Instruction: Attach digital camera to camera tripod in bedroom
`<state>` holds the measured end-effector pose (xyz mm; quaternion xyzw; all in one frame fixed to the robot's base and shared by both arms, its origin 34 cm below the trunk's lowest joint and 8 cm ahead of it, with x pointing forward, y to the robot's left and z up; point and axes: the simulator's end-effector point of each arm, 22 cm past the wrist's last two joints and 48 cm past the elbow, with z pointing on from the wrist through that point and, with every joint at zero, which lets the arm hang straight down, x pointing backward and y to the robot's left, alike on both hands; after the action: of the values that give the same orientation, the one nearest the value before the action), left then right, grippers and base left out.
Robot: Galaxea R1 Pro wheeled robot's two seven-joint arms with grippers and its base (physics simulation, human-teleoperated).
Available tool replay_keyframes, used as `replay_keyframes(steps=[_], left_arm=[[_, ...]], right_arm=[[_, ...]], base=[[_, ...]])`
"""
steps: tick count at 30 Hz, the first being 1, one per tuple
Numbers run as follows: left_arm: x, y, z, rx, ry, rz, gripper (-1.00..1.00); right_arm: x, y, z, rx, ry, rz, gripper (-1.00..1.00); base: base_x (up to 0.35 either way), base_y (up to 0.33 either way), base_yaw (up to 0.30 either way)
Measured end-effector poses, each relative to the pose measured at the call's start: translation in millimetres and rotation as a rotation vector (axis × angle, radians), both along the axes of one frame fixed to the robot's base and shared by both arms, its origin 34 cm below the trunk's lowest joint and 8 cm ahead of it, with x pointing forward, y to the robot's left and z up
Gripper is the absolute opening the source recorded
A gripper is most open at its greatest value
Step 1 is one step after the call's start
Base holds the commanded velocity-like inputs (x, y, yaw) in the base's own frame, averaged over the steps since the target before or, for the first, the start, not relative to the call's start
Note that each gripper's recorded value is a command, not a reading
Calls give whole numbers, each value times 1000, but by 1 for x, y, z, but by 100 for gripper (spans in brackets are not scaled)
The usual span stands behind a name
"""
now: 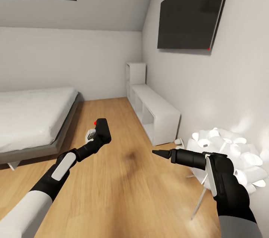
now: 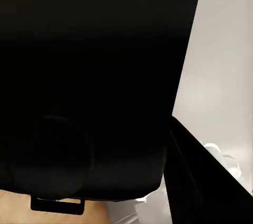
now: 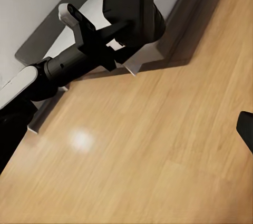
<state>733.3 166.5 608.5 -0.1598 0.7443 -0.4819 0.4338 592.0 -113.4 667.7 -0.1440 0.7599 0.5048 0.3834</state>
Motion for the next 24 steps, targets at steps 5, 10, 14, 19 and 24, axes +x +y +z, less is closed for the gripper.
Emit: replay_keyframes(steps=[5, 10, 14, 19, 24], left_arm=[[3, 0, 11, 0, 0, 0, -100], [6, 0, 22, -1, 0, -1, -100], [8, 0, 31, -2, 1, 0, -100], [11, -1, 43, -5, -2, -3, -100], [12, -2, 57, -17, -14, -13, -100]], right_arm=[[3, 0, 11, -1, 0, 0, 100], [6, 0, 23, -1, 0, 0, 100], [8, 0, 31, 0, 2, 1, 100], [10, 1, 42, 1, 4, 2, 100], [13, 1, 53, 1, 4, 2, 100]], base=[[0, 0, 0], [0, 0, 0], [0, 0, 0], [0, 0, 0], [0, 0, 0]])
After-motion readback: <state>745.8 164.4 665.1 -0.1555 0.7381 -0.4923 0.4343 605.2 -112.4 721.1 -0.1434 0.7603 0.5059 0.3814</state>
